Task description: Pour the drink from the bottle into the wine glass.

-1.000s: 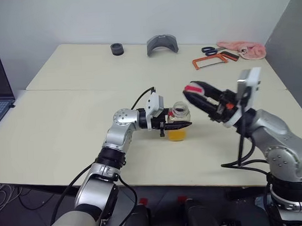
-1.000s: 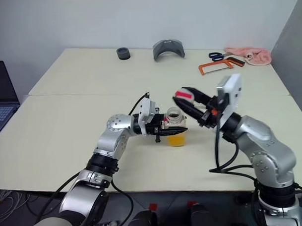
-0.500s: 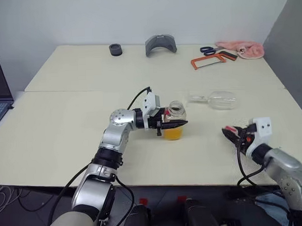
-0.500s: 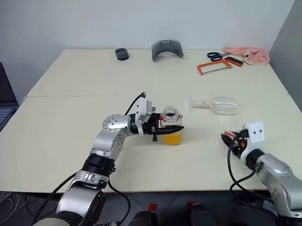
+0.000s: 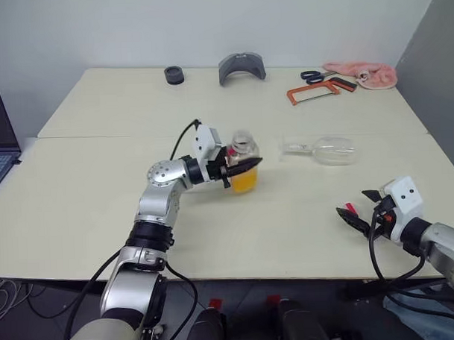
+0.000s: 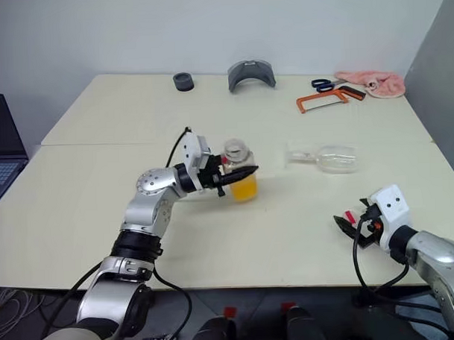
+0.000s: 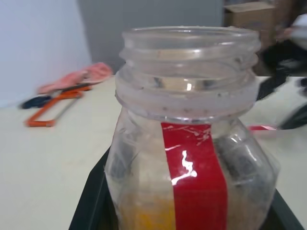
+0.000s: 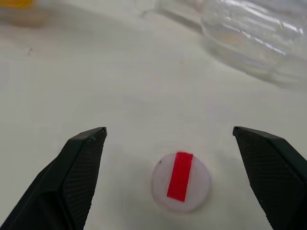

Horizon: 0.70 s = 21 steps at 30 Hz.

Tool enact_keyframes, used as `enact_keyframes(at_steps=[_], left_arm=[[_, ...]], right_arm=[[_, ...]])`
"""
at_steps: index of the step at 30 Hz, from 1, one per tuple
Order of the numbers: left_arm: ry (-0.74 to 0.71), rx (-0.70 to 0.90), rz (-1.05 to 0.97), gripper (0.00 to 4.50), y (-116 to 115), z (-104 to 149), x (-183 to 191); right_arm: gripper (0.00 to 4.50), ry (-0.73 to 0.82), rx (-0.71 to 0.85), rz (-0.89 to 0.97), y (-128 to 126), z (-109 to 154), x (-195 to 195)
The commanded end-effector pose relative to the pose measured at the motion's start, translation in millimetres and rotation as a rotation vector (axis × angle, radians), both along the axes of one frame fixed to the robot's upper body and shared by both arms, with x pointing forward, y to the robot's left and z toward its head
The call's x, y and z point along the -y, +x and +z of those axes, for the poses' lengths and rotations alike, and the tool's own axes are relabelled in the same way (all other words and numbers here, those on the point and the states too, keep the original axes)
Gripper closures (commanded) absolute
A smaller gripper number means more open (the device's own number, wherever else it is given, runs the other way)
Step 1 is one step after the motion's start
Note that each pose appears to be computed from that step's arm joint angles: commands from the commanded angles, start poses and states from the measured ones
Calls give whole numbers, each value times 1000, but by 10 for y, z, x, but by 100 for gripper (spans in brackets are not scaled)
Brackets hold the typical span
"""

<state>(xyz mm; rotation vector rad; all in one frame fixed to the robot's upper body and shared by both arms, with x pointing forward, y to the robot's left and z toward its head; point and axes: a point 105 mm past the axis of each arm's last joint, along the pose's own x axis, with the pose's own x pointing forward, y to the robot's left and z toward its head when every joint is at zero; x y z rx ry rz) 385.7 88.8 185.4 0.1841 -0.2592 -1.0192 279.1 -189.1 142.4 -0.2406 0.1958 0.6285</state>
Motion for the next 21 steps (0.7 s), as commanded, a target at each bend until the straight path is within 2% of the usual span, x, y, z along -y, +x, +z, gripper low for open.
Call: enact_keyframes(at_steps=[1, 5, 8, 15, 21], left_arm=[[-60, 79, 268, 286, 235, 240, -394], [-118, 69, 537, 286, 422, 269, -854], [-172, 47, 668, 286, 490, 274, -1120], [-217, 20, 849, 286, 527, 211, -1527], [-243, 7, 889, 286, 539, 148, -1591]], right_arm=[[0, 90, 111, 237, 1, 384, -657], [0, 142, 136, 334, 198, 533, -1195], [0, 151, 141, 357, 336, 573, -1467], [0, 143, 155, 386, 634, 619, -2015], [0, 134, 160, 418, 659, 614, -2151]])
